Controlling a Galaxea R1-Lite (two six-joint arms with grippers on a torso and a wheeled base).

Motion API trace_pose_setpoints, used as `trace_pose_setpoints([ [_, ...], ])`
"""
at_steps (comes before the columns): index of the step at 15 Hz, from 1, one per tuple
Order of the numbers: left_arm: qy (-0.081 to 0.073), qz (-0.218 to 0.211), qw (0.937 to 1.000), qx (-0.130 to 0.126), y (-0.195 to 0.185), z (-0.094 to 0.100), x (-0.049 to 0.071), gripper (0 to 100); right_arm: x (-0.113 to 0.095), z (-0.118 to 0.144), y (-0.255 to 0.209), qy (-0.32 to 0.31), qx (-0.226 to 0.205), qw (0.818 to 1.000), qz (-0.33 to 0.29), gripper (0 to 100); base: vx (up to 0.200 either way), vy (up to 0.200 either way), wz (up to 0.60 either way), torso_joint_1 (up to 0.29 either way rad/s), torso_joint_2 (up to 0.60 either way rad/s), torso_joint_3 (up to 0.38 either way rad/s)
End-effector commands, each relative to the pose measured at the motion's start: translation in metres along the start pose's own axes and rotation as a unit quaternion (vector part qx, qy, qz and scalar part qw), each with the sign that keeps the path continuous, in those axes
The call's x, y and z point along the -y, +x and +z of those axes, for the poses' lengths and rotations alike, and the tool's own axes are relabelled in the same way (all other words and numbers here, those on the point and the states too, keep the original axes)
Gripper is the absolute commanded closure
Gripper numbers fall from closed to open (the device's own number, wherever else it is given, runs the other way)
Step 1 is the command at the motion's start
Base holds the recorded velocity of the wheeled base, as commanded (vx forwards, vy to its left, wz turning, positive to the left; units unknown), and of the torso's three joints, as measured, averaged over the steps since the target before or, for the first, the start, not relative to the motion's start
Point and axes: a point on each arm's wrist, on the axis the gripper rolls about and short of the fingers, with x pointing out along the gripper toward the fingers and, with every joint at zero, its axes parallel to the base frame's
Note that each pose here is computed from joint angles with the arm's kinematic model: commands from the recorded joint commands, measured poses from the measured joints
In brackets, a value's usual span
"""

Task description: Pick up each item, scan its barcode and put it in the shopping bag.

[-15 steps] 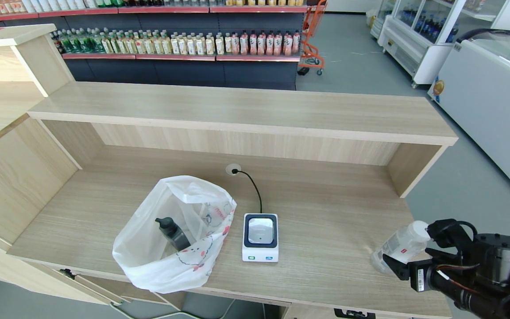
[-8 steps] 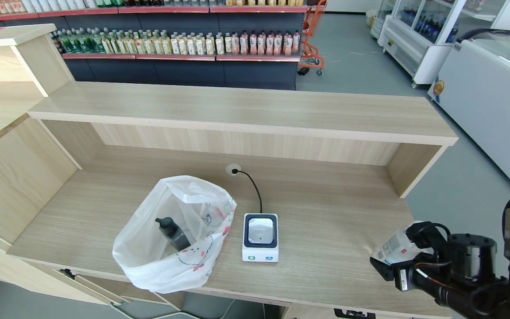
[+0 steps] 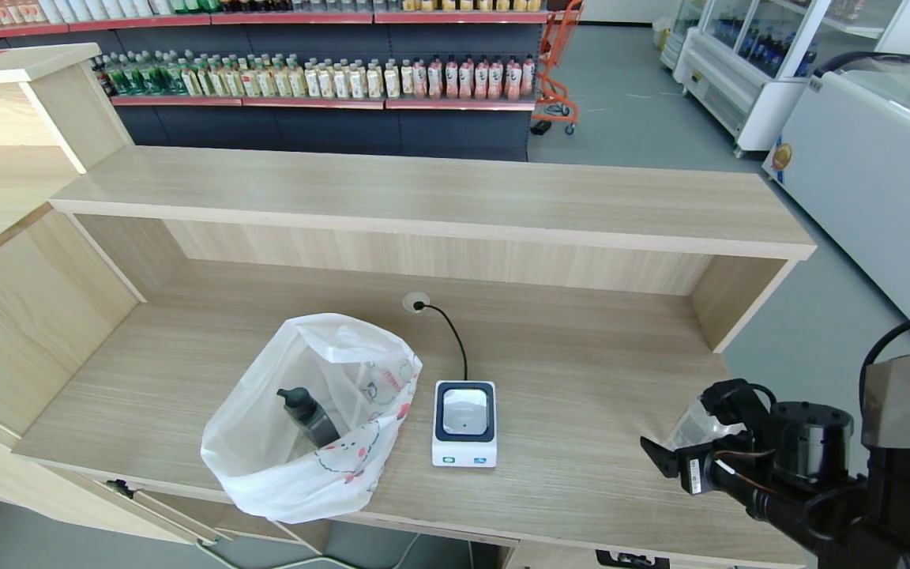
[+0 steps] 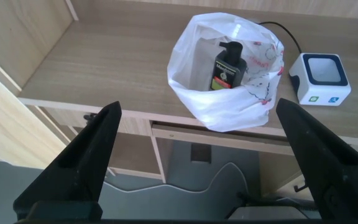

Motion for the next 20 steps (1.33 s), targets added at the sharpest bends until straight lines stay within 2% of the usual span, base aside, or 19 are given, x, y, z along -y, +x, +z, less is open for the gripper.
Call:
trace_pose_setpoints([
  [1,0.000,0.000,1.0000,0.000,0.000,0.000,0.000,0,0.000,-0.001,0.002,-0.004,-0.002,1.000,0.001,0,0.000,0.000,0.00,0.000,0.00,0.000],
  [5,0.000,0.000,1.0000,0.000,0.000,0.000,0.000,0,0.002,0.008,0.000,-0.004,0.017,1.000,0.004,0,0.000,0.000,0.00,0.000,0.00,0.000],
  [6,0.000,0.000,1.0000,0.000,0.000,0.000,0.000,0,0.003,0.007,0.000,-0.002,0.017,1.000,0.004,100,0.000,0.000,0.00,0.000,0.00,0.000],
  [12,0.000,0.000,1.0000,0.000,0.000,0.000,0.000,0,0.013,0.010,0.002,0.006,0.027,1.000,0.011,100,0.000,0.000,0.00,0.000,0.00,0.000],
  [20,0.000,0.000,1.0000,0.000,0.000,0.000,0.000,0,0.014,0.025,-0.005,0.005,0.063,0.997,0.034,100,0.000,0.000,0.00,0.000,0.00,0.000],
])
